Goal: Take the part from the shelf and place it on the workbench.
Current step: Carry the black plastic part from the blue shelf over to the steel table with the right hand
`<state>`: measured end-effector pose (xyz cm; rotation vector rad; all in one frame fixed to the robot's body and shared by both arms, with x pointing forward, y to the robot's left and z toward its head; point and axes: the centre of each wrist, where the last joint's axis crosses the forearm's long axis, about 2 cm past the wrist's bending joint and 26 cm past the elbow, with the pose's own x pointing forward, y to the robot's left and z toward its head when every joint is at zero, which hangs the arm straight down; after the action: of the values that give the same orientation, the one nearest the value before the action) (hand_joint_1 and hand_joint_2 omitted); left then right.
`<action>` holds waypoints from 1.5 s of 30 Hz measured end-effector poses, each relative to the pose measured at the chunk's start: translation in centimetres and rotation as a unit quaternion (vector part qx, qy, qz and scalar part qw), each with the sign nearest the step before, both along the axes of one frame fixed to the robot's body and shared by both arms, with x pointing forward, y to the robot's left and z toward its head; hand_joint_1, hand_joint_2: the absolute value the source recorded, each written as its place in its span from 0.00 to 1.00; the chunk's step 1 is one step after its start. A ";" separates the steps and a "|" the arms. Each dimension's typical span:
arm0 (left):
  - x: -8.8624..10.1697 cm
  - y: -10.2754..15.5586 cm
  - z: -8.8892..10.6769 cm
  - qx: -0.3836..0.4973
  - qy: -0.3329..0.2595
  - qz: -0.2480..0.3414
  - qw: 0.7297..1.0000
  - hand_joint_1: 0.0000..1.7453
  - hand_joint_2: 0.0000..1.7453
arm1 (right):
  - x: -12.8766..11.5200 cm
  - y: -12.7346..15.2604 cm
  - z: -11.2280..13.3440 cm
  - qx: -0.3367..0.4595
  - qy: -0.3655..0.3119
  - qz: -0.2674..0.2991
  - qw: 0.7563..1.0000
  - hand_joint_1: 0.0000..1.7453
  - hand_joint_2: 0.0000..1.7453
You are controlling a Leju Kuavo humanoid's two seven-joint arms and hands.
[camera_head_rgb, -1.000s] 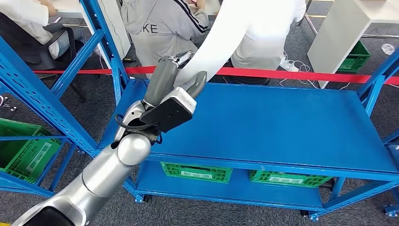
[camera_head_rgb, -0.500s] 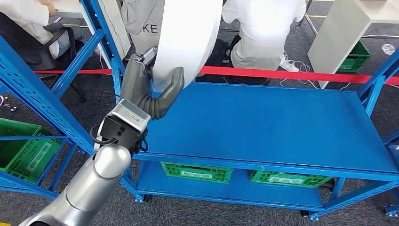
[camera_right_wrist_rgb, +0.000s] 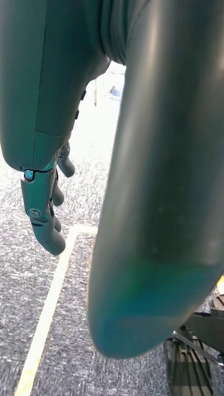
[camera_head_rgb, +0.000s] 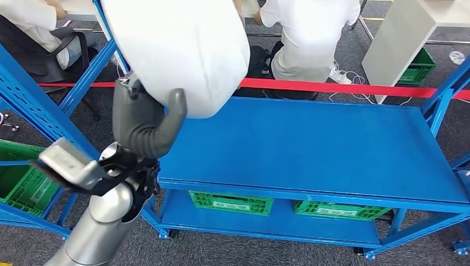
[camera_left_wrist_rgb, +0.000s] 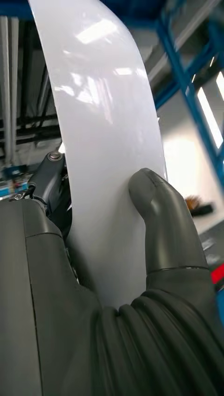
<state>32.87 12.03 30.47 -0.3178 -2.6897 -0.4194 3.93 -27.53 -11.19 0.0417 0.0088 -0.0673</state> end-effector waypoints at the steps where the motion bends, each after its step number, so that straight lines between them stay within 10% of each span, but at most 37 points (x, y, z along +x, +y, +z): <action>1: -0.4 0.4 -0.2 -0.020 0.007 -0.016 1.000 1.00 1.00 | -0.1 0.0 0.0 0.000 0.000 -0.002 1.000 0.00 0.00; 14: -2.9 2.9 -3.0 -0.061 0.064 -0.113 0.990 1.00 1.00 | -0.6 0.4 0.0 0.003 0.008 -0.025 1.000 0.00 0.00; 45: -4.0 5.6 -6.2 -0.058 0.086 -0.059 0.993 1.00 1.00 | -0.5 1.3 0.0 0.012 0.015 -0.052 0.998 0.00 0.00</action>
<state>28.91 17.59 24.27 -0.5228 -2.5391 -0.2575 3.39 -26.27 -11.19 0.0657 0.0375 -0.1720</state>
